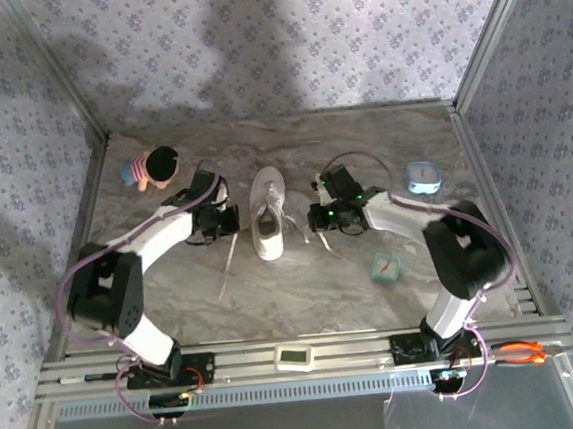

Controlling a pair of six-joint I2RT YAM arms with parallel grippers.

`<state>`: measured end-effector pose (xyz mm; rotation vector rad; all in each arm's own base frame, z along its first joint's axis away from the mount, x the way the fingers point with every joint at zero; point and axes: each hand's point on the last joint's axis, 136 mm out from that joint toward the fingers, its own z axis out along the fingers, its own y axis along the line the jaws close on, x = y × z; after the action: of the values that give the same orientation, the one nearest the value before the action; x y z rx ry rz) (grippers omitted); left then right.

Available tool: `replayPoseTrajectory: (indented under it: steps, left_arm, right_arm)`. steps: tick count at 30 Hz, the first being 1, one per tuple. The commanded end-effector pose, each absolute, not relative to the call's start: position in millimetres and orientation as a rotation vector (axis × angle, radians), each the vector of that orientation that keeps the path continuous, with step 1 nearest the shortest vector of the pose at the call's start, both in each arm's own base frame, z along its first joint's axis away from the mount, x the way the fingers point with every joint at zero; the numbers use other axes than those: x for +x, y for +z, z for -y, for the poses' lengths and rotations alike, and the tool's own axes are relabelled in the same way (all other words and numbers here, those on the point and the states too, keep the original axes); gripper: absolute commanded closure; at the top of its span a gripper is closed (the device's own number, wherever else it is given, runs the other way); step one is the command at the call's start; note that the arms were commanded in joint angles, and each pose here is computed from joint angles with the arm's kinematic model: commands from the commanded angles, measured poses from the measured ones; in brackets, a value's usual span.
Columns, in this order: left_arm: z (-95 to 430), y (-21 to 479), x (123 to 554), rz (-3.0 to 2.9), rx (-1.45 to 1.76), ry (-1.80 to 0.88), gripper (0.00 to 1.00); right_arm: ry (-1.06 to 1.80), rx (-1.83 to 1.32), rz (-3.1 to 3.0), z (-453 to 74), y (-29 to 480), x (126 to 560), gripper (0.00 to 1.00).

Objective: Tie the shoes

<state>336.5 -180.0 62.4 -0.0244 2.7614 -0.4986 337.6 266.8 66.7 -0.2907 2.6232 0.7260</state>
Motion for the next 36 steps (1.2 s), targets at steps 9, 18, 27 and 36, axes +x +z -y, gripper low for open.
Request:
replayPoseTrajectory:
  steps: [9, 18, 27, 36]
  left_arm:
    - [241, 62, 296, -2.784, 0.105, -0.613, 1.00]
    - [234, 69, 238, -2.813, 0.137, -0.582, 1.00]
    - [180, 118, 244, -2.721, 0.083, -0.493, 1.00]
    - [193, 257, 272, -2.436, 0.241, -0.616, 1.00]
  right_arm:
    - [0.967, -0.567, -2.619, -347, 55, 282, 1.00]
    - [0.872, -0.609, -2.648, -335, 56, 225, 1.00]
    - [0.637, -0.394, -2.630, -260, 93, 246, 1.00]
    - [0.704, -0.269, -2.547, -232, 140, 262, 1.00]
